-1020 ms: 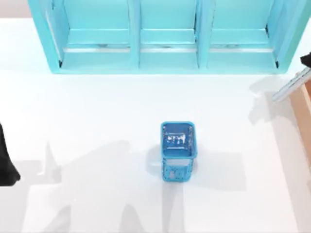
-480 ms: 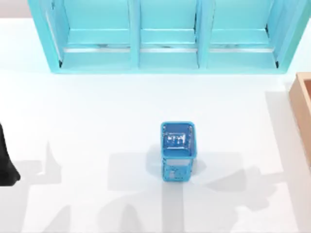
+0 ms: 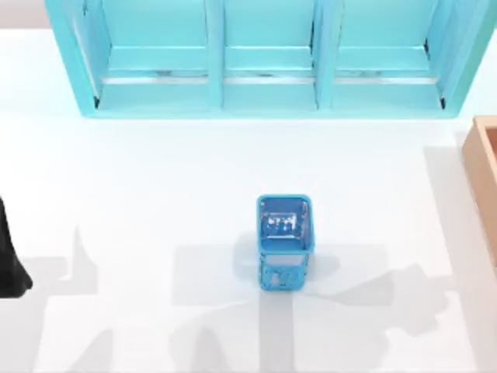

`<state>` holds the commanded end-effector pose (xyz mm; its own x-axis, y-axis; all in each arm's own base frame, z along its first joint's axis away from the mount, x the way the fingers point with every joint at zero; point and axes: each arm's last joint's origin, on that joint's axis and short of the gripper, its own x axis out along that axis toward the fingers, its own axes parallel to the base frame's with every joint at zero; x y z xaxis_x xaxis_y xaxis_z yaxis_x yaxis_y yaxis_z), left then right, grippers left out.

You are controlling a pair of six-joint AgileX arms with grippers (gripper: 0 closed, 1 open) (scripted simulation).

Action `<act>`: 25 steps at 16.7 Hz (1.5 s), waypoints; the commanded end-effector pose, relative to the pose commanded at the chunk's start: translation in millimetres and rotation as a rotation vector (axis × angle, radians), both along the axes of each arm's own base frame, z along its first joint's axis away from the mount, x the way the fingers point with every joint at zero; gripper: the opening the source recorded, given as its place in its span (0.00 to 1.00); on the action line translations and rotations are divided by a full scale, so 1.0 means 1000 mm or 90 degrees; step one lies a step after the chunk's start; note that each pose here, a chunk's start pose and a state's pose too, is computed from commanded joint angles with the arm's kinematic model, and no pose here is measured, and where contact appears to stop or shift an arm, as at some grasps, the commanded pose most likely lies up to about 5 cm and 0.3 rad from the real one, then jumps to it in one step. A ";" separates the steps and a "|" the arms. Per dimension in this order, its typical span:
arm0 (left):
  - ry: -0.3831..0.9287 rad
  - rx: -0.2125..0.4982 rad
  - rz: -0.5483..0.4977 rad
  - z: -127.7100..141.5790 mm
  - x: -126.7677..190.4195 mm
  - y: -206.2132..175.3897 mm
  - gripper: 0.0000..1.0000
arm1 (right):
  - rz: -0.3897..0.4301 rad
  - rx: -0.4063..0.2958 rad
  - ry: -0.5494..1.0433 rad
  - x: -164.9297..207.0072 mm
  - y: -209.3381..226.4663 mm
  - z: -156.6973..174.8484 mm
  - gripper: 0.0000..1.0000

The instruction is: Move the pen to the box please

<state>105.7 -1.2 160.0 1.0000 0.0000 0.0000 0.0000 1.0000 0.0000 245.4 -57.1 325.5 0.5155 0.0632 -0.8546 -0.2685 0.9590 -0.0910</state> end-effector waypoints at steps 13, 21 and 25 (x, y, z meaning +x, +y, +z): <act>0.000 0.000 0.000 0.000 0.000 0.000 1.00 | 0.000 -0.004 -0.006 0.012 0.001 -0.051 0.15; 0.000 0.000 0.000 0.000 0.000 0.000 1.00 | 0.000 -0.004 -0.006 0.012 0.001 -0.051 0.75; 0.000 0.000 0.000 0.000 0.000 0.000 1.00 | 0.000 -0.004 -0.006 0.012 0.001 -0.051 1.00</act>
<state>105.7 -1.2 160.0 1.0000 0.0000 0.0000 0.0000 1.0000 0.0000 257.2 -56.1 274.4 0.5230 0.0577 -0.8504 -0.2671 0.9585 -0.0993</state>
